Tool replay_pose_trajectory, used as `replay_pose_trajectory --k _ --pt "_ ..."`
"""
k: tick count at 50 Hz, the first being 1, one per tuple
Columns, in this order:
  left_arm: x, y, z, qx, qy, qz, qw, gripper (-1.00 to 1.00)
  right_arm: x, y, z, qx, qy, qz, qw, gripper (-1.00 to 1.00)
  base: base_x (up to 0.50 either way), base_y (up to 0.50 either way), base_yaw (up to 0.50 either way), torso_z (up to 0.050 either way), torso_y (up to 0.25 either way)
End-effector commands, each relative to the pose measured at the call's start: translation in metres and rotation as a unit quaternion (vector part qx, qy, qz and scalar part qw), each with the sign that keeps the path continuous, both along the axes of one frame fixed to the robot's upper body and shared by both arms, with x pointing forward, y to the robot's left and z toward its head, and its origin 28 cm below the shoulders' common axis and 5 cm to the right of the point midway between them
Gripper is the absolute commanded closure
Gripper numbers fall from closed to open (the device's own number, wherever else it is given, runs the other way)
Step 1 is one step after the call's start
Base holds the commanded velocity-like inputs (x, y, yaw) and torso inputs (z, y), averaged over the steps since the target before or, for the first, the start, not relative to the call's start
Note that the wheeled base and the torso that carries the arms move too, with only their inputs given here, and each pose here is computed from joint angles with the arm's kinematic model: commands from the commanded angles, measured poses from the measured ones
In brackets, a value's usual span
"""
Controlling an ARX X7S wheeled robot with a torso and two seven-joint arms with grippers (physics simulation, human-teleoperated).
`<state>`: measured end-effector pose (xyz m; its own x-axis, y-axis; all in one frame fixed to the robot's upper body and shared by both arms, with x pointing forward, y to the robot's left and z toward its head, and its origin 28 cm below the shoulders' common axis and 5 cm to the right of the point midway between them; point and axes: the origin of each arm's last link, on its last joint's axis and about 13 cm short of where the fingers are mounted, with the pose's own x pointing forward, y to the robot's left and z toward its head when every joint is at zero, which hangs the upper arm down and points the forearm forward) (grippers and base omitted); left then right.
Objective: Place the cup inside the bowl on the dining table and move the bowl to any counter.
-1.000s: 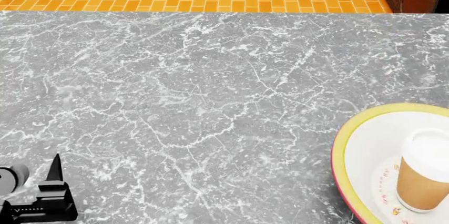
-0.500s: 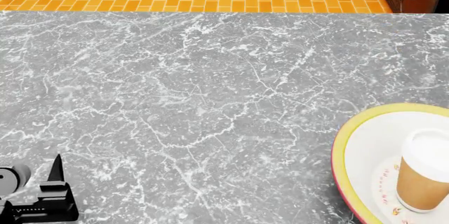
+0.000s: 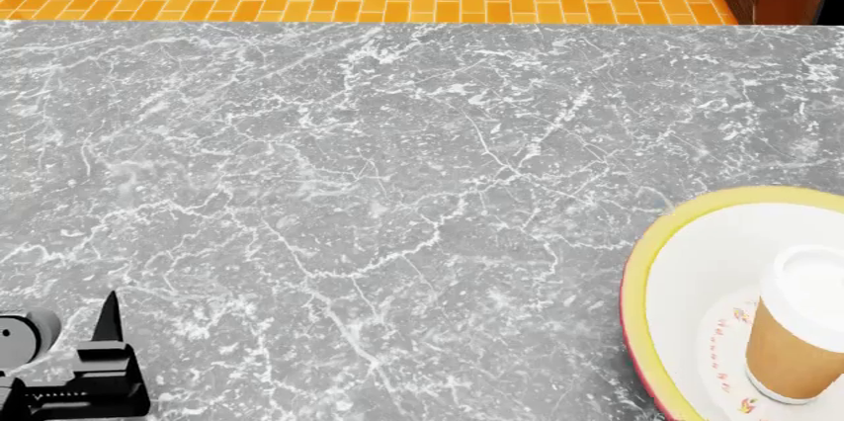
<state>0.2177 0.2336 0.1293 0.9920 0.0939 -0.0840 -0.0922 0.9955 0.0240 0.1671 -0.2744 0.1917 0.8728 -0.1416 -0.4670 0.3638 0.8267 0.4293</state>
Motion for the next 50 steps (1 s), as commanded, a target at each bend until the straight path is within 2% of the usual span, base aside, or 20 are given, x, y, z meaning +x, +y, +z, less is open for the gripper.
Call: replay_pose_trajectory --k 1,9,10,11,16,22,28,33,38,50 --pt "0.0 0.001 0.0 -0.006 -0.004 0.0 1.0 -1.0 0.0 -0.001 -0.005 0.005 0.003 -0.015 1.0 1.0 0.0 0.0 0.0 0.0 0.0" --pt "0.0 0.0 0.0 -0.006 -0.004 -0.001 1.0 -1.0 0.001 -0.001 -0.005 0.024 -0.015 -0.03 0.999 1.0 0.0 0.0 0.0 0.0 0.0" --pt "0.001 0.0 0.001 -0.006 -0.004 -0.001 1.0 -1.0 0.002 -0.001 -0.006 0.045 -0.029 -0.034 0.998 1.0 0.0 0.0 0.0 0.0 0.0" --pt "0.001 0.0 0.001 -0.006 -0.004 -0.001 1.0 -1.0 0.002 -0.001 -0.006 0.043 -0.026 -0.033 0.998 1.0 0.0 0.0 0.0 0.0 0.0" --pt "0.001 0.0 0.0 -0.005 -0.004 0.0 1.0 -1.0 0.003 -0.001 -0.012 0.092 -0.056 -0.048 0.993 1.0 0.0 0.0 0.0 0.0 0.0" --pt "0.002 -0.001 0.0 -0.005 -0.003 0.0 1.0 -1.0 0.004 -0.005 -0.017 0.178 -0.107 -0.08 0.975 1.0 0.0 0.0 0.0 0.0 0.0" --pt "0.002 -0.002 -0.001 -0.004 -0.002 -0.001 1.0 -1.0 0.013 0.0 -0.02 0.222 -0.136 -0.08 0.962 1.0 0.0 0.0 0.0 0.0 0.0" --pt "0.001 0.0 -0.001 -0.005 -0.002 0.0 1.0 -1.0 0.023 0.008 -0.014 0.231 -0.16 -0.065 0.958 1.0 0.0 0.0 0.0 0.0 0.0" --pt "0.002 -0.002 -0.003 -0.005 0.0 -0.003 1.0 -1.0 0.04 0.028 0.007 0.247 -0.206 -0.027 0.946 1.0 0.0 0.0 0.0 0.0 0.0" --pt "0.001 0.001 -0.004 -0.008 0.0 0.0 1.0 -1.0 0.066 0.051 0.01 0.245 -0.193 0.005 0.95 1.0 0.0 0.0 0.0 0.0 0.0"
